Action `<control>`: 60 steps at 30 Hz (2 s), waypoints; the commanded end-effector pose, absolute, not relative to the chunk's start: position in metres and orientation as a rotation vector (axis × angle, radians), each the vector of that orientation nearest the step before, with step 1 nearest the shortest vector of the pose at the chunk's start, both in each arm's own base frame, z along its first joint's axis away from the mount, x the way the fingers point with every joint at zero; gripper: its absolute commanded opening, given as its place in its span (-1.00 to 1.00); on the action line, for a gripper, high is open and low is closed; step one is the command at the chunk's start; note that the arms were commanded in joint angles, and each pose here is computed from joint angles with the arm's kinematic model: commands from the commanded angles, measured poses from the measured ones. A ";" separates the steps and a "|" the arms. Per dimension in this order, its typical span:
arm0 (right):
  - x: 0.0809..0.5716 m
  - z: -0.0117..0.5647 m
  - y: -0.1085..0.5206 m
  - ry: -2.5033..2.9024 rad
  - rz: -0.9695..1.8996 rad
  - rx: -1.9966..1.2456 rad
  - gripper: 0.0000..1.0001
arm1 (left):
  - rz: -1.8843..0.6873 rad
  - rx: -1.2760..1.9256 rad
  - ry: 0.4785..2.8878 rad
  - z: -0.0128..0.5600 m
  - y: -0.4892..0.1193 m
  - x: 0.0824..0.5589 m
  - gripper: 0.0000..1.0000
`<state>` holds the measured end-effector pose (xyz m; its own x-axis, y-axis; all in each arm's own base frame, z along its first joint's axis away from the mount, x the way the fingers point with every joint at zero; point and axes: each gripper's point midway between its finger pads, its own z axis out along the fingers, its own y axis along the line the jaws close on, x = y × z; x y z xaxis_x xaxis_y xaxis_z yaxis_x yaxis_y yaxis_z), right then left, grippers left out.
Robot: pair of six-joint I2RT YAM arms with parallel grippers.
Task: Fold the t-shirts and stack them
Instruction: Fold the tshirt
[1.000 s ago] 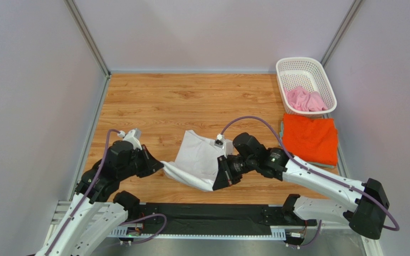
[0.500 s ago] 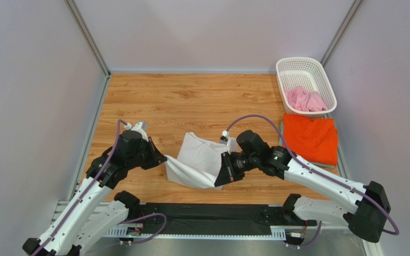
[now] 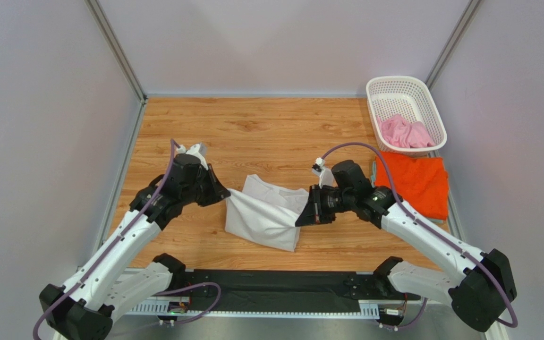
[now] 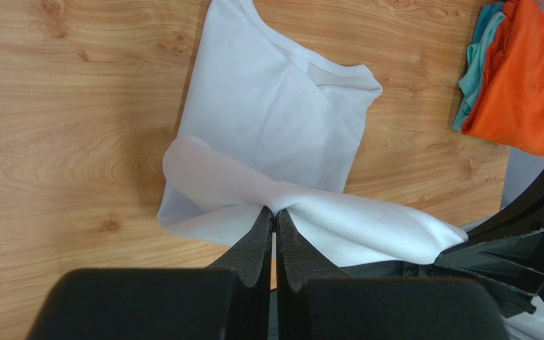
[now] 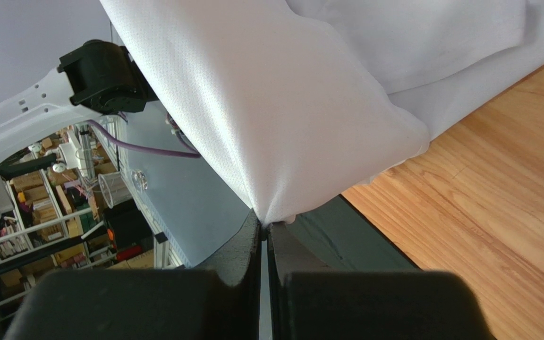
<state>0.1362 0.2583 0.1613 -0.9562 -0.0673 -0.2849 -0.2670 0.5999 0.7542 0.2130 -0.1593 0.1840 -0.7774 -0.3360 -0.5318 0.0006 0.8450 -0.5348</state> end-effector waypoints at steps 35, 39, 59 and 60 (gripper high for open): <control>0.297 0.081 0.218 2.665 0.977 0.062 -0.81 | -0.506 -0.184 2.563 0.105 -0.211 0.363 -0.93; 0.319 0.087 0.214 2.630 0.907 0.101 -0.07 | -0.542 -0.147 2.559 0.106 -0.221 0.375 -0.22; 0.255 0.151 0.280 2.461 1.192 -0.213 1.00 | -0.880 0.014 2.513 0.143 -0.265 0.321 0.98; 0.254 0.149 0.284 2.462 1.194 -0.230 1.00 | -0.903 0.020 2.524 0.140 -0.268 0.320 0.98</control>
<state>0.2494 0.2704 0.1447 -0.9181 0.0210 -0.3957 -0.2843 0.6608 0.6946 0.3244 -0.2529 0.1440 -0.8769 -0.1478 -0.4574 0.1382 0.8339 -0.5343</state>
